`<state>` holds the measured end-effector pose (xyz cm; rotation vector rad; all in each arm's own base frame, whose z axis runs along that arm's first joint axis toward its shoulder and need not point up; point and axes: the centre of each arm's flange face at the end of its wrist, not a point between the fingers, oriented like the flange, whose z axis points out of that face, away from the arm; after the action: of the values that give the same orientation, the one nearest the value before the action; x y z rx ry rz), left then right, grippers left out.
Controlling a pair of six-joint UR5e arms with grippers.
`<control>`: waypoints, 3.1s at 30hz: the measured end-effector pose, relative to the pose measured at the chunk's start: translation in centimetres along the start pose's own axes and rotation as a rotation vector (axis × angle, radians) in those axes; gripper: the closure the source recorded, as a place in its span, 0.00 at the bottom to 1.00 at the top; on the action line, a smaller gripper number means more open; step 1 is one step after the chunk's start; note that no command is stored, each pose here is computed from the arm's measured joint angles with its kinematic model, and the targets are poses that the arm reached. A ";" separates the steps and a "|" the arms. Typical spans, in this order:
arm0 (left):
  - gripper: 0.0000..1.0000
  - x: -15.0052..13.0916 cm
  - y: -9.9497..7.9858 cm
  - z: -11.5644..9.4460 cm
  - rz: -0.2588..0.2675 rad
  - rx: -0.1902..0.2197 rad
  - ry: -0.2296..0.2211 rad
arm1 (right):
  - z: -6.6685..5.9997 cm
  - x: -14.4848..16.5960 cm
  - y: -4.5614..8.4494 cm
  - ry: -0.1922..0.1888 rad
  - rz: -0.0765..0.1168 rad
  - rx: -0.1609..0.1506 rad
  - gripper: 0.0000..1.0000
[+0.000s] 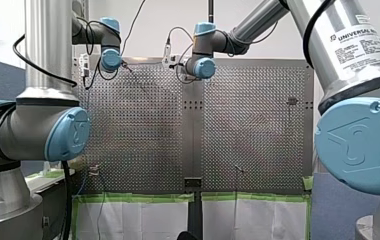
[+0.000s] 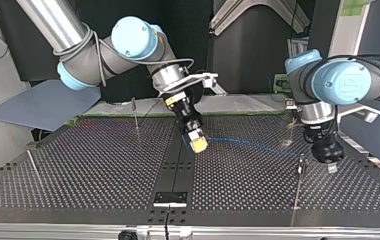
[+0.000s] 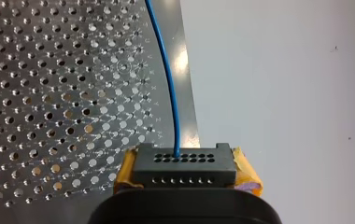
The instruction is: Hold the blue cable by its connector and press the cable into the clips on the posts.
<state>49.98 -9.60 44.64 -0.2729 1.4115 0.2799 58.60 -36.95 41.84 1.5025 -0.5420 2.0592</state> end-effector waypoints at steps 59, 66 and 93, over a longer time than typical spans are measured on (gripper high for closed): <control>0.16 1.5 -0.1 4.8 -0.165 0.090 -0.003 | 4.8 -4.0 5.0 -0.042 0.002 -0.037 1.00; 0.00 2.0 0.4 4.4 -0.163 0.054 0.035 | 4.7 -4.2 4.7 -0.055 0.003 -0.034 1.00; 0.00 2.7 2.5 -3.4 -0.261 0.085 0.231 | 4.6 -4.1 4.4 -0.059 0.001 -0.031 1.00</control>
<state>46.35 -8.36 41.47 -0.4250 1.5915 -0.0274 60.29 -43.90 39.25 1.5494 -0.5950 2.0037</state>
